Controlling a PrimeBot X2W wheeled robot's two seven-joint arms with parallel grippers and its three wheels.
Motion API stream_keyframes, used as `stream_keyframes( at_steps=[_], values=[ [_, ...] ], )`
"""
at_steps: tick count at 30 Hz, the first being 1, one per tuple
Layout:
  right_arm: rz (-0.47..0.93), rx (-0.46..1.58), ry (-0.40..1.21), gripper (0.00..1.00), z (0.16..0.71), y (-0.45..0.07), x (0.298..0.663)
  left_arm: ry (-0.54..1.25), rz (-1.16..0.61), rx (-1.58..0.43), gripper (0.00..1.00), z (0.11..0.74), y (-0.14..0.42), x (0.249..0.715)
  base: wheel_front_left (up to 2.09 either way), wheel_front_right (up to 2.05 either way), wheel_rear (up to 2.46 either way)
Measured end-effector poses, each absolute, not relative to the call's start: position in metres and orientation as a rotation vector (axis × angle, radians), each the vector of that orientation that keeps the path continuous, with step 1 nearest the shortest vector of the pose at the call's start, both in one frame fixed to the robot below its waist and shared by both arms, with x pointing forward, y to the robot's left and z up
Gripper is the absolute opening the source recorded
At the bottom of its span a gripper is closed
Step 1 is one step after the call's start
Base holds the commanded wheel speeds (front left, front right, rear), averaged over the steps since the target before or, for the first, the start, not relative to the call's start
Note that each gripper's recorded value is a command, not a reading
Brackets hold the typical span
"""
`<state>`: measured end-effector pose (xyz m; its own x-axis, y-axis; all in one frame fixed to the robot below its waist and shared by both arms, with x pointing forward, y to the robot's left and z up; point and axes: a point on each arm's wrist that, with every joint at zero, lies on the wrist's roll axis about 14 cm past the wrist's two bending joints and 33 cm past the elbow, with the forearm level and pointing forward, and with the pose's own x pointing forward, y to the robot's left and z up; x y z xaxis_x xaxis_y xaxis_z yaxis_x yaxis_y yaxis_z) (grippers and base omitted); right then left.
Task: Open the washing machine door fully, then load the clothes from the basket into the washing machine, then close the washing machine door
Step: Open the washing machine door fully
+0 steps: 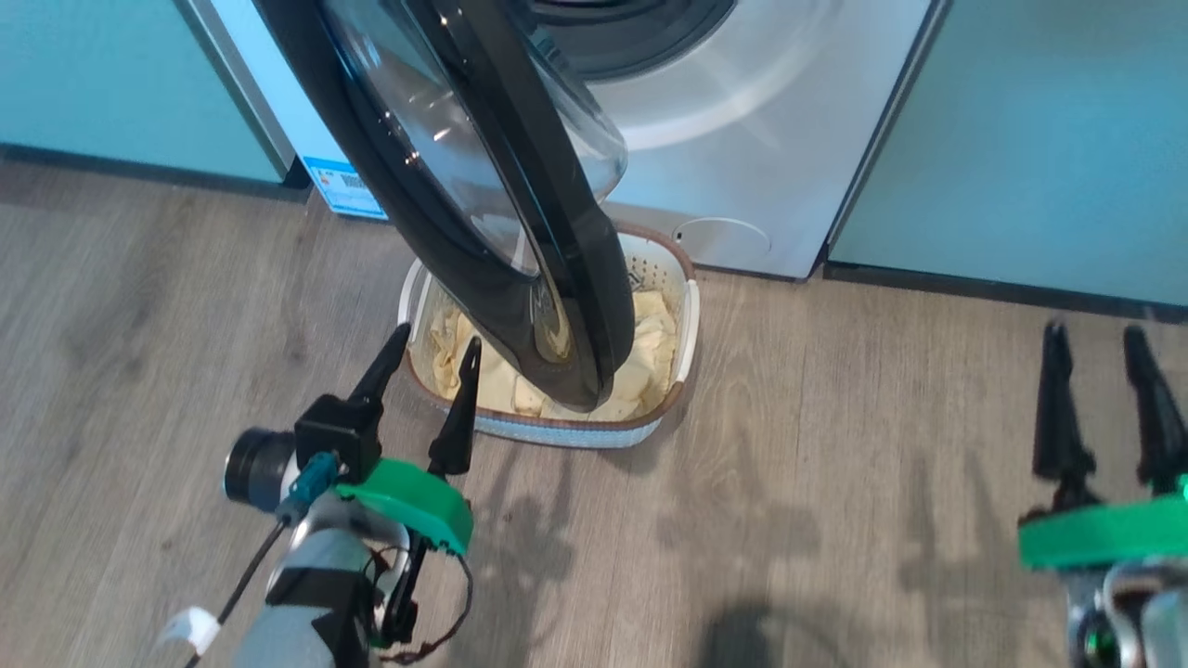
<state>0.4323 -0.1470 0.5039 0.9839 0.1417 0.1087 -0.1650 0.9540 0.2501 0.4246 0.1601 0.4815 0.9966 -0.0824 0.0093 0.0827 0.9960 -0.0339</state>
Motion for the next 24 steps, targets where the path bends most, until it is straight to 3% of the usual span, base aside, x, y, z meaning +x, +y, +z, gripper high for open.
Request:
stream_keyframes(
  at_steps=[14, 24],
  values=[
    [0.109, 0.144, -0.022, 1.00, 0.487, -0.162, 0.368, -0.019, -0.065, -0.035, 1.00, 0.488, 0.166, 0.410, 0.00, 0.00, 0.00],
    [0.070, 0.152, -0.023, 1.00, 0.489, -0.173, 0.354, -0.003, -0.079, -0.038, 1.00, 0.482, 0.161, 0.404, 0.00, 0.00, 0.00]
  ],
)
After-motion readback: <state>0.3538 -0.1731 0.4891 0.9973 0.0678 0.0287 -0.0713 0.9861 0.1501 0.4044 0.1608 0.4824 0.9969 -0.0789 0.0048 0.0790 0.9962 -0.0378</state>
